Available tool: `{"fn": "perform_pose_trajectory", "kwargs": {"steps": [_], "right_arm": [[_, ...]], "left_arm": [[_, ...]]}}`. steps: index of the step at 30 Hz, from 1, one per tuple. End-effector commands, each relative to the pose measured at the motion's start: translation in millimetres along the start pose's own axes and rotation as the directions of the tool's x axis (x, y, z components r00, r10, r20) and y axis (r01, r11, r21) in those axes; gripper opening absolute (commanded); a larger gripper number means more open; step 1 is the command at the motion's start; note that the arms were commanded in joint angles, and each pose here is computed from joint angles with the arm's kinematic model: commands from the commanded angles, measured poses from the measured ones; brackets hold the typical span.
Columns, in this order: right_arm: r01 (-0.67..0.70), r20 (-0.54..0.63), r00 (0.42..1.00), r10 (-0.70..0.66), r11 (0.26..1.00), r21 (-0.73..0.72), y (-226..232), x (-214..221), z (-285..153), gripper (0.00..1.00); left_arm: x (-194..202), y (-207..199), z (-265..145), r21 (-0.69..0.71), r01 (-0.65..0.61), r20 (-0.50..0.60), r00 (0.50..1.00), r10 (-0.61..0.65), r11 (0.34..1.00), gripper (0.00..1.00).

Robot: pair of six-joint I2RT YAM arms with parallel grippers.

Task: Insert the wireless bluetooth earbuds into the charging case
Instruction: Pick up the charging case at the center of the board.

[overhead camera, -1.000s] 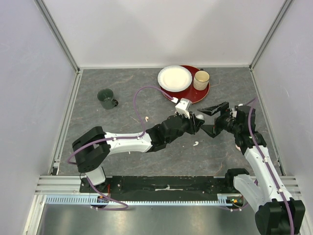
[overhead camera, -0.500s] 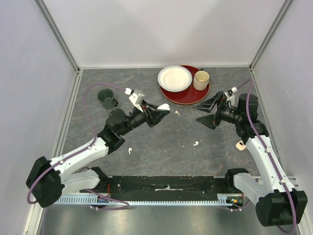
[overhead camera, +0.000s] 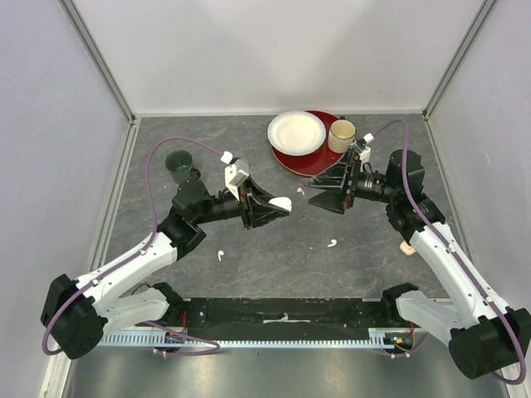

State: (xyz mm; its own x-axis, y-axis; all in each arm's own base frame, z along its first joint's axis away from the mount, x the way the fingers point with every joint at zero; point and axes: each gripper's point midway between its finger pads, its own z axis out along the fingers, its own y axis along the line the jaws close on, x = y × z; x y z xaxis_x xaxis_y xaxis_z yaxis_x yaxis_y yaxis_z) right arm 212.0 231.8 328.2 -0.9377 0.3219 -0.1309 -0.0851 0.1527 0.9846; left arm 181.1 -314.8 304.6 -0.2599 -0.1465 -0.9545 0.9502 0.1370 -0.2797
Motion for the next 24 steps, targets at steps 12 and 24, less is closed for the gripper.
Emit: {"fn": "perform_pose_trajectory", "kwargs": {"steps": [12, 24], "right_arm": [[-0.149, -0.098, 0.985, 0.144, 0.987, -0.055, -1, 43, 42, 0.98], [-0.268, -0.018, 0.963, 0.268, 0.961, -0.073, -10, 34, 46, 0.77]], "left_arm": [[-18, -5, 8, 0.05, -0.058, 0.014, 0.998, 0.057, 0.997, 0.02], [-15, -6, 10, 0.071, -0.027, 0.002, 1.0, 0.027, 0.997, 0.02]]}}
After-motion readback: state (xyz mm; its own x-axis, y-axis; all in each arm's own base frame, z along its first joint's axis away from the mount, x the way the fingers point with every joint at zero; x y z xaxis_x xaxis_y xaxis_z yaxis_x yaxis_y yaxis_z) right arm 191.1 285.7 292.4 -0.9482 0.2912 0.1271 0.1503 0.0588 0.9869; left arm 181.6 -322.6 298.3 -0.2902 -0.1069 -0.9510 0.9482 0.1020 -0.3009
